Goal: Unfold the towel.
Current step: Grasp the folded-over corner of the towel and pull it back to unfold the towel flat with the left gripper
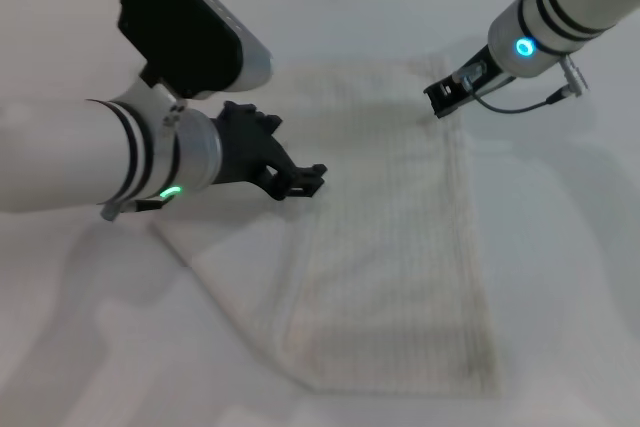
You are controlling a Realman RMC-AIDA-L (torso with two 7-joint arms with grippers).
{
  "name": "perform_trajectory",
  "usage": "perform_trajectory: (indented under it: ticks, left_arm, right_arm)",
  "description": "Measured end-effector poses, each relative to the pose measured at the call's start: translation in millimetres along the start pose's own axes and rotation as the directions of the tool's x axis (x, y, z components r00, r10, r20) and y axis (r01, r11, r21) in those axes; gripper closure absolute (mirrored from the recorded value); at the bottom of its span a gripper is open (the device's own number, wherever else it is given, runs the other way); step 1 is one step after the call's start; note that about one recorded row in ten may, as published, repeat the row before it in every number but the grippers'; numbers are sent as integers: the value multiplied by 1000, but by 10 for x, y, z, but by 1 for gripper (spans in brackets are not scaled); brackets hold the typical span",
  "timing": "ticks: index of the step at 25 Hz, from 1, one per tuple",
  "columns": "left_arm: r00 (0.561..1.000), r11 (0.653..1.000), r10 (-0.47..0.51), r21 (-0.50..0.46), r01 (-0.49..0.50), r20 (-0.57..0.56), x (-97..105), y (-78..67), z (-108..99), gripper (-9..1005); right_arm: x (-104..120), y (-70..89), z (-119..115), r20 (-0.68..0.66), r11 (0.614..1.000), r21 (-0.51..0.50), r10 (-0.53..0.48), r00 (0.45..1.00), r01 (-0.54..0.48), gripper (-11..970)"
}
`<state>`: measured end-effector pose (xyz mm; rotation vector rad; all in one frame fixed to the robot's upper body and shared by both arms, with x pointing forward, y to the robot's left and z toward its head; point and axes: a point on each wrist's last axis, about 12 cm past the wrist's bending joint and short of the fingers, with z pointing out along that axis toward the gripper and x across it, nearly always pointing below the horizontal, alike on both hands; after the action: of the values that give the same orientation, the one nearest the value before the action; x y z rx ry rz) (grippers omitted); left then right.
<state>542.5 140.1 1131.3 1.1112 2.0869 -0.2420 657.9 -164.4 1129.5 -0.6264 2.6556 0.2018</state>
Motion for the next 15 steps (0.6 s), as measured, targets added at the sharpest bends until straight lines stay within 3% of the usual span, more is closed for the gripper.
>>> perform_trajectory:
  ticks: [7, 15]
  left_arm:
    - [1000, 999, 25, 23, -25, 3, -29, -95, 54, 251]
    - [997, 997, 48, 62, -44, -63, 18, -166, 254, 264]
  right_arm:
    - [65, -15, 66, -12, 1000, 6, 6, 1000, -6, 956]
    - [76, -10, 70, -18, 1000, 2, 2, 1000, -2, 954]
